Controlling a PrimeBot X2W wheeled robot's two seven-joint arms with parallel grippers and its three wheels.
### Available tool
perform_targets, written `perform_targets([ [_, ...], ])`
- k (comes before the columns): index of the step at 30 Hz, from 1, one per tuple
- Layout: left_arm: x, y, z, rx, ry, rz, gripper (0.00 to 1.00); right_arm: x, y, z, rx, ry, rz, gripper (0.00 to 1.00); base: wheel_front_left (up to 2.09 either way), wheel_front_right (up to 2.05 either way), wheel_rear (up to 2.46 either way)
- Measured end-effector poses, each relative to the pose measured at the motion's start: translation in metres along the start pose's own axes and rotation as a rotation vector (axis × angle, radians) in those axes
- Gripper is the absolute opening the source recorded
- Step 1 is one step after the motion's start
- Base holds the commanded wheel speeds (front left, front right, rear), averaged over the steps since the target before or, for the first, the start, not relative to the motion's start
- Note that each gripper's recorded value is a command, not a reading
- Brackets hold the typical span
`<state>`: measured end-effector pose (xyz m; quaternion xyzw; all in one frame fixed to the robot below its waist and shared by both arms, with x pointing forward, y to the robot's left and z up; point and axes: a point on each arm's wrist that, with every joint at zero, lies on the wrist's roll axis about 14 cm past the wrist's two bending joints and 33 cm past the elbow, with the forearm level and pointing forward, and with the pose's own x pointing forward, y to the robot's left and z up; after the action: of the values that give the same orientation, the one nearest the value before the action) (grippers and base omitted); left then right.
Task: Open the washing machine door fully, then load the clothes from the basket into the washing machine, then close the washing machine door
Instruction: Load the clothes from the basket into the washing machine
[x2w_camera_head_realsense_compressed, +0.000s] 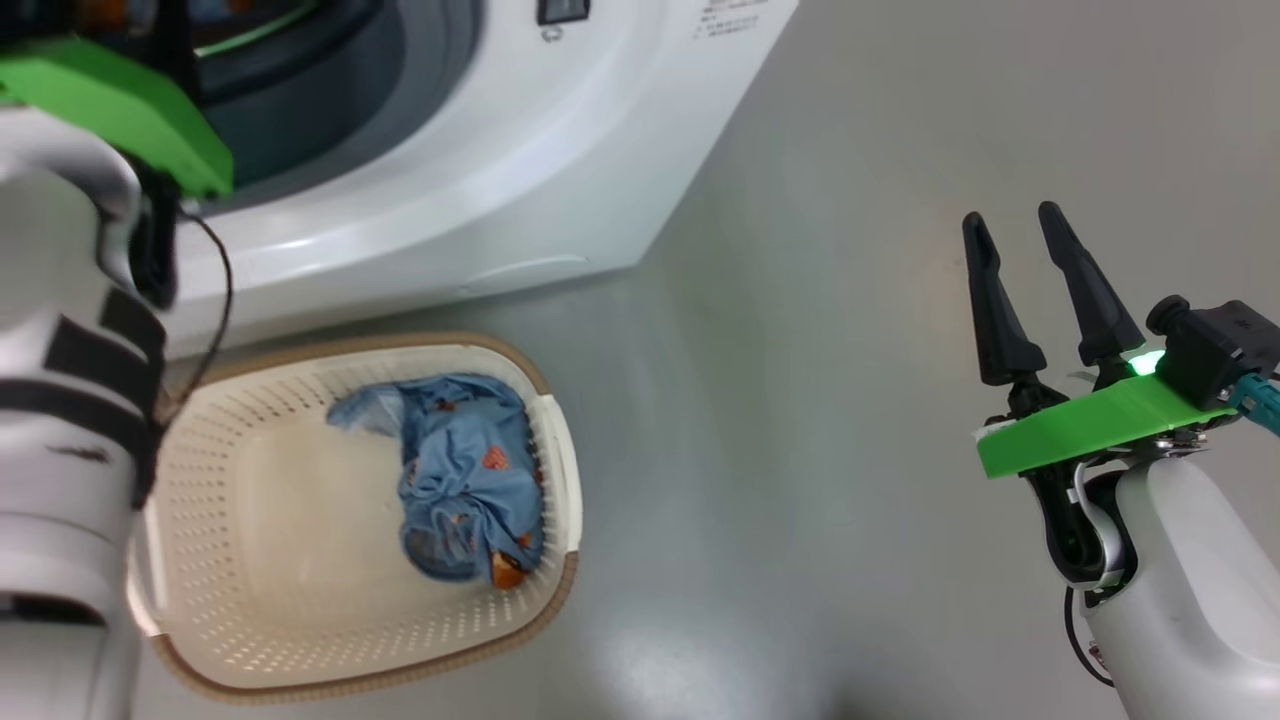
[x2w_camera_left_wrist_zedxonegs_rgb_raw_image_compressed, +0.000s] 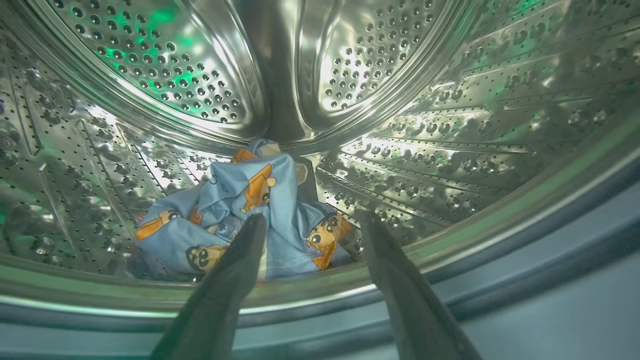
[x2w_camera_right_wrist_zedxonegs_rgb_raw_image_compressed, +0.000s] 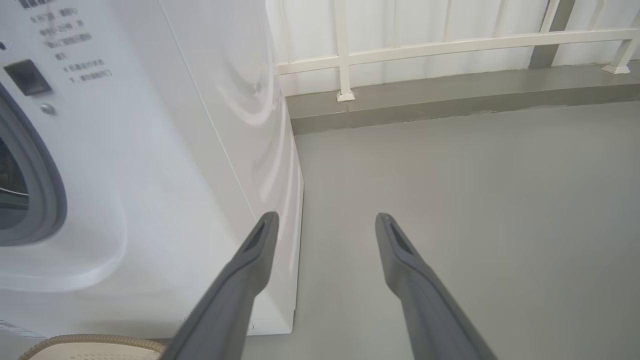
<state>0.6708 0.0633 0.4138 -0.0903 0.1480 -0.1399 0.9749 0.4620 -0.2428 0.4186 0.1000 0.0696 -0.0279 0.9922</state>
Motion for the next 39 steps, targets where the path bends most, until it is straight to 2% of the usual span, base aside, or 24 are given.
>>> perform_targets([
  [14,-0.069,-0.003,0.021,-0.024,-0.095,-0.009,1.0,-0.018,0.014,0.03,0.008,-0.063,0.043,1.0,0.0,0.0,0.0],
  [27,-0.154,0.005,0.027,-0.022,-0.189,0.026,1.0,-0.04,0.032,0.055,0.04,-0.124,0.095,1.0,0.0,0.0,0.0],
  [39,-0.229,0.027,0.013,-0.055,-0.25,0.121,1.0,-0.052,0.053,0.07,0.037,-0.161,0.159,1.0,0.0,0.0,0.0],
])
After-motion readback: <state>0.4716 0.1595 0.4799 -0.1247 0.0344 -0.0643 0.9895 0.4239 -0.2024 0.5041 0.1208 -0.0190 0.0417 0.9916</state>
